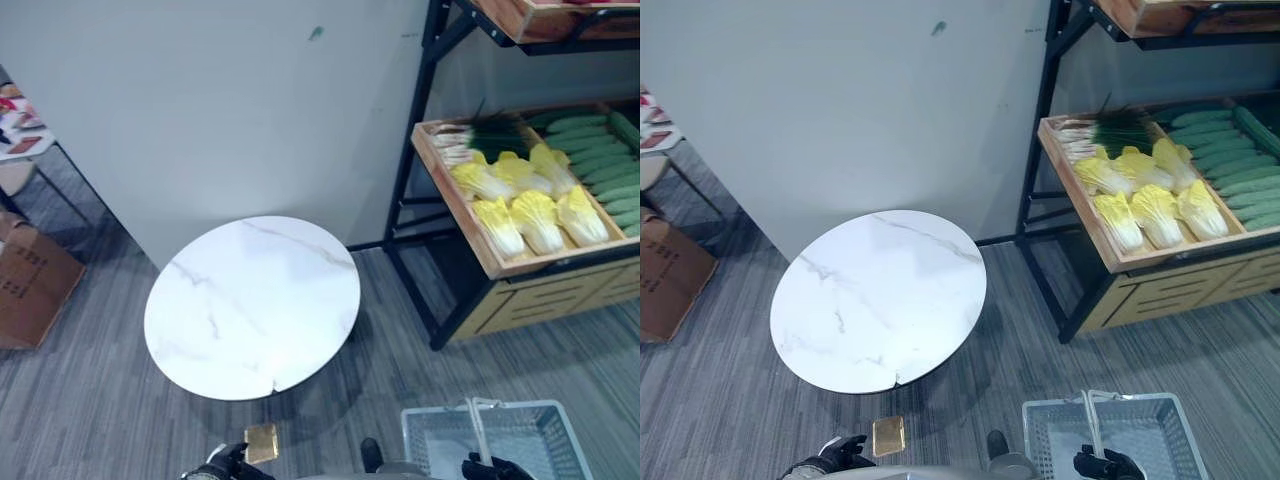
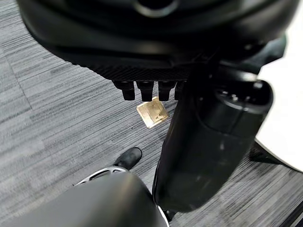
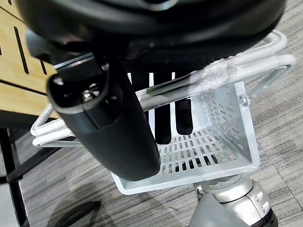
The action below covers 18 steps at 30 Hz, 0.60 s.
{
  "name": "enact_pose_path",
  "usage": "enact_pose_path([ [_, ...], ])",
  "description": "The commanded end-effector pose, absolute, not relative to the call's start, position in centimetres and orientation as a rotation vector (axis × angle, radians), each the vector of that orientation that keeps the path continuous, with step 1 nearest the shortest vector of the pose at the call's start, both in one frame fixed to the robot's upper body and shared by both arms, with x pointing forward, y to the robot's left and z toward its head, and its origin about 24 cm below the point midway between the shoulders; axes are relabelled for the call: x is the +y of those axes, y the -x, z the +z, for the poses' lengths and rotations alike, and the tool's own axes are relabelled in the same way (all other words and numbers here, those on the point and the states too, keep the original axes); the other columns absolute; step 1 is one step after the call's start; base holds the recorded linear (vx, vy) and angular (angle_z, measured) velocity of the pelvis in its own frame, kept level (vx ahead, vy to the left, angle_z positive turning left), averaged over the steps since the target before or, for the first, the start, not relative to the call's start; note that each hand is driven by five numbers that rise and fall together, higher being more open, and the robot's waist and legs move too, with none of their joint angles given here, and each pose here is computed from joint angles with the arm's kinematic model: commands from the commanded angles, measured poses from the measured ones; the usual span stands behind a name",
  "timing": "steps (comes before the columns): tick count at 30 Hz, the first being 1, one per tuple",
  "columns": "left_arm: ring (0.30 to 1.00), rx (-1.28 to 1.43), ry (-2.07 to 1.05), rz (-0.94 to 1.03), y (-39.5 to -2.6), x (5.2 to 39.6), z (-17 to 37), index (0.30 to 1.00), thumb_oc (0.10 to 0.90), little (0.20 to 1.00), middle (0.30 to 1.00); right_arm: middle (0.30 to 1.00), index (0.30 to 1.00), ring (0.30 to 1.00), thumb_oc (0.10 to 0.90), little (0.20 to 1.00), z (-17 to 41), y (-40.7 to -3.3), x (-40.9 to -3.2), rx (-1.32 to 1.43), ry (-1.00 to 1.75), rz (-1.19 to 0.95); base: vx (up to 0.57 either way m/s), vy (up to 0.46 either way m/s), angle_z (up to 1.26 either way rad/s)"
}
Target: Get the vegetables into the basket
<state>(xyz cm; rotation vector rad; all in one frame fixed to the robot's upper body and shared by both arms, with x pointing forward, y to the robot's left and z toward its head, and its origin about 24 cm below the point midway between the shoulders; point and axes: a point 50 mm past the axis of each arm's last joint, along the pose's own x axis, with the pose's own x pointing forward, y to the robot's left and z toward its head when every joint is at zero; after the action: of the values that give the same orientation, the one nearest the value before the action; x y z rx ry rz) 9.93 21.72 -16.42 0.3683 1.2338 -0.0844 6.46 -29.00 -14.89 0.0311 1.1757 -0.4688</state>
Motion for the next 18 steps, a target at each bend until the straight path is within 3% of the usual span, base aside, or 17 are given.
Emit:
enact_pose_path([
  [1,1.000,1.202,-0.420,-0.043,-11.4,23.2,-15.8,1.000,0.900,1.000,1.000,0.300,0.300,0.300,0.400,0.300,-14.0,-11.1,-28.4,1.036,-0.045,-0.422,-0.13,0.259,-0.43],
  [9,1.000,1.210,-0.452,-0.016,-11.5,24.3,-15.5,1.000,0.900,1.000,1.000,0.300,0.300,0.300,0.400,0.300,-14.0,-13.0,-26.7,1.002,-0.008,-0.328,-0.04,0.102,-0.85],
  [18,1.000,1.282,-0.439,0.018,-9.3,25.1,-15.9,1.000,0.900,1.000,1.000,0.300,0.300,0.300,0.400,0.300,-14.7,-12.7,-24.5,1.045,-0.002,-0.217,0.06,-0.111,-0.53],
])
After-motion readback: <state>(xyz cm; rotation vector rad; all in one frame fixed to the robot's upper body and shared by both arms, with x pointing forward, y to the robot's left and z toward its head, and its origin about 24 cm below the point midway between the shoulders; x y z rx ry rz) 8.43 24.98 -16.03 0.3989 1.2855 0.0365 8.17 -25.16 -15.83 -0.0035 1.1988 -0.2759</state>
